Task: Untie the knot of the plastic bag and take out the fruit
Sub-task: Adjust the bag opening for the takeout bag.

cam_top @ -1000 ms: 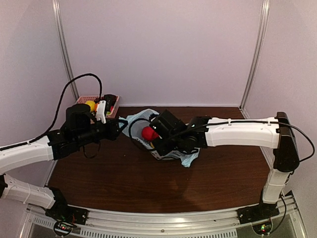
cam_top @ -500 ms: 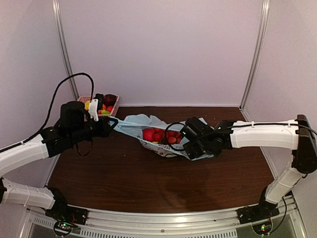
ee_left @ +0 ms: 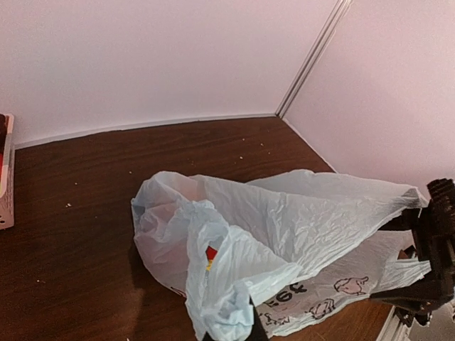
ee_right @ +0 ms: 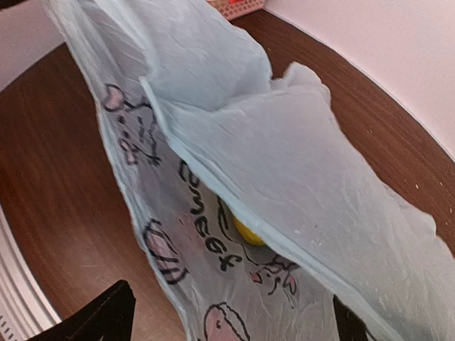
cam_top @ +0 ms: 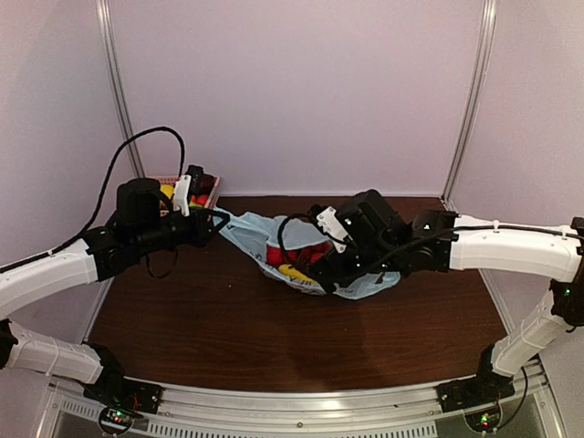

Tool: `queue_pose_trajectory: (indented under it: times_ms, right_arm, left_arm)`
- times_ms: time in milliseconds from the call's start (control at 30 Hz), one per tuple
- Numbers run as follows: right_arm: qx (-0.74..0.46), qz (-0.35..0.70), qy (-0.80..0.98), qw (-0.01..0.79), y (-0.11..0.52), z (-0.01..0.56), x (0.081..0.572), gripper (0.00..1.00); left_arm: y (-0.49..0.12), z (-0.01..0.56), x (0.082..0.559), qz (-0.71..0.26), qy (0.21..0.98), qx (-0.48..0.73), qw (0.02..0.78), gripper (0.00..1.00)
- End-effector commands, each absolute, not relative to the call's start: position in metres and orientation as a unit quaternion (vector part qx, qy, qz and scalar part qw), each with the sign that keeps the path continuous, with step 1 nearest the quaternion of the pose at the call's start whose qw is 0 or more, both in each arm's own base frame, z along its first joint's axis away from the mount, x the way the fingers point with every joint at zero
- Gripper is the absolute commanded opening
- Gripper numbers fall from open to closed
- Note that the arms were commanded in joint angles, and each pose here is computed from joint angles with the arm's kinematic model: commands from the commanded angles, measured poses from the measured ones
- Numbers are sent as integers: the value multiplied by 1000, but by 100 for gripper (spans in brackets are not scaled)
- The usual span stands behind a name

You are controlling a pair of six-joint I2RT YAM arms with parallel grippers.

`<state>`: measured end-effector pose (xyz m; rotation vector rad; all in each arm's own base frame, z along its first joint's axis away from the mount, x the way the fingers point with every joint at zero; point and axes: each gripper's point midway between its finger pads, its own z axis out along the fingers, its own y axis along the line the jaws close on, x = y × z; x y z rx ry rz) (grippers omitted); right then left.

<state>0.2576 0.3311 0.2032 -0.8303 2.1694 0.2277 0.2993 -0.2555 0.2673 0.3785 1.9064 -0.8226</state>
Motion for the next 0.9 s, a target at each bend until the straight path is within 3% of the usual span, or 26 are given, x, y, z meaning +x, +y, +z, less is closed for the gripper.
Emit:
queue_pose_trajectory:
  times_ms: [0, 233, 433, 700, 867]
  right_arm:
    - [-393, 205, 782, 437, 392, 267, 237, 98]
    - [-422, 246, 741, 460, 421, 304, 230, 93]
    - [-411, 317, 719, 463, 442, 327, 225, 99]
    - [-353, 249, 753, 497, 452, 289, 270, 99]
    - [-328, 275, 723, 543, 465, 316, 280, 99]
  left_arm:
    - [-261, 297, 302, -358, 755, 169, 523, 0]
    - [-254, 295, 303, -347, 763, 153, 523, 0]
    - [-252, 296, 302, -346, 763, 151, 525, 0]
    - [-258, 302, 295, -368, 750, 166, 524, 0]
    - [-257, 297, 294, -367, 756, 162, 517, 0]
